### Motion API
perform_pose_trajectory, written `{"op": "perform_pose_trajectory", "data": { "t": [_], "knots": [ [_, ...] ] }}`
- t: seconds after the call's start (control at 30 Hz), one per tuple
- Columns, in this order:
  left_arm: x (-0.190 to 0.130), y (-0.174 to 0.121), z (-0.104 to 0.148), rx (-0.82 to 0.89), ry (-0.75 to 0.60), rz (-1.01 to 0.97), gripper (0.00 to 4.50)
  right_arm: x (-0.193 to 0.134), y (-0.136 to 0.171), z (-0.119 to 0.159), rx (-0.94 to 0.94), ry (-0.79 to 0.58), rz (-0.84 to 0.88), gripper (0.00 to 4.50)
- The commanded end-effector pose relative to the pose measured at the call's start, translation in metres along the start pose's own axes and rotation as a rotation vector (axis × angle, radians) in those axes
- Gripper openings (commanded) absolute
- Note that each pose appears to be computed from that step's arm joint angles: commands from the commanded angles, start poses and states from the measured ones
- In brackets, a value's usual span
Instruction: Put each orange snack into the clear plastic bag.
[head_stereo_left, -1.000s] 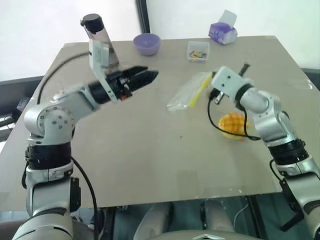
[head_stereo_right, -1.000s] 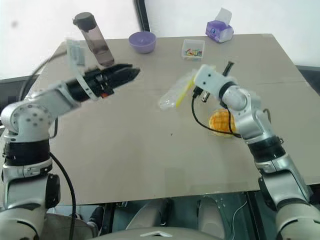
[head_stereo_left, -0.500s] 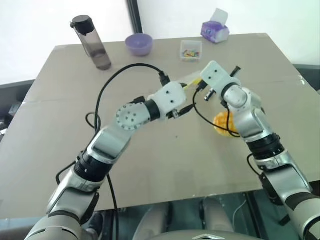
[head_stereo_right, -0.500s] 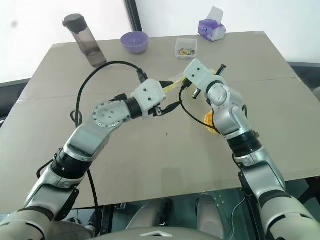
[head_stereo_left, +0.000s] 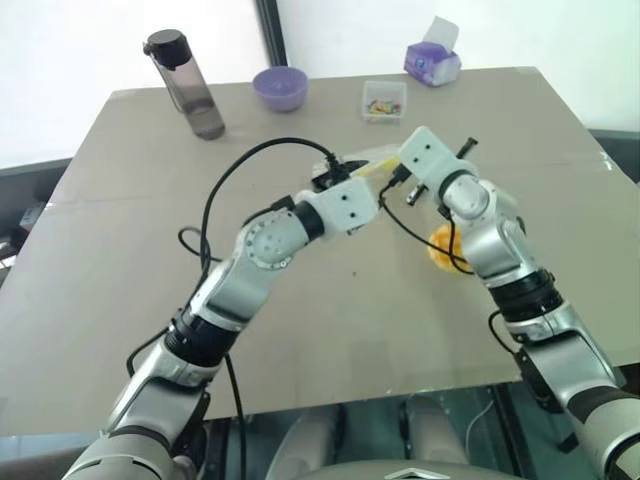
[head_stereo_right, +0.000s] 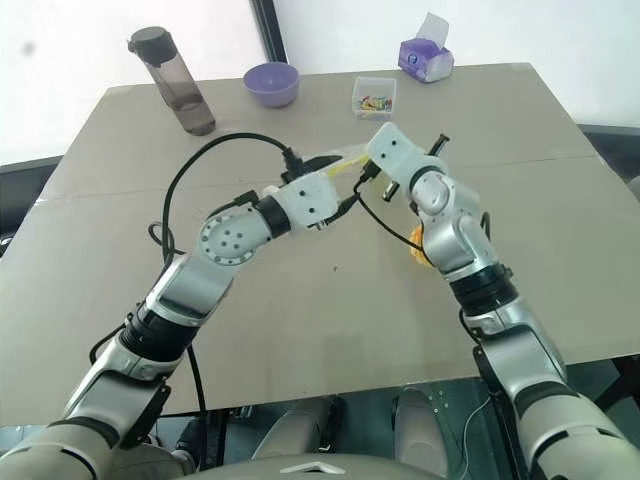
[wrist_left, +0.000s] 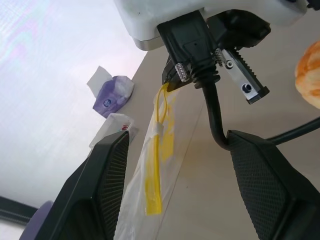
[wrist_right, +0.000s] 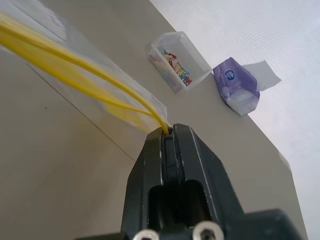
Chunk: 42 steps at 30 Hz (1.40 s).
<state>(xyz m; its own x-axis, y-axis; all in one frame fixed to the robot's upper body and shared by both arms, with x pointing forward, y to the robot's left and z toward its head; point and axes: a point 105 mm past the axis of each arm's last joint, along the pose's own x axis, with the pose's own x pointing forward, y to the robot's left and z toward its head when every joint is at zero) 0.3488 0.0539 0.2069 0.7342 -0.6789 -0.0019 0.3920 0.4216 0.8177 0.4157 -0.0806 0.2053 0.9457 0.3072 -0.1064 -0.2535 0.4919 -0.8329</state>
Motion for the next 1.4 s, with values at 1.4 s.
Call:
{"op": "perform_pose_trajectory", "data": {
  "t": [1.4],
  "knots": [
    [-0.035, 0.042, 0.010, -0.241, -0.129, 0.142, 3.26, -0.003, -0.007, 0.000, -0.031, -0.018, -0.061, 0.00]
  ]
}}
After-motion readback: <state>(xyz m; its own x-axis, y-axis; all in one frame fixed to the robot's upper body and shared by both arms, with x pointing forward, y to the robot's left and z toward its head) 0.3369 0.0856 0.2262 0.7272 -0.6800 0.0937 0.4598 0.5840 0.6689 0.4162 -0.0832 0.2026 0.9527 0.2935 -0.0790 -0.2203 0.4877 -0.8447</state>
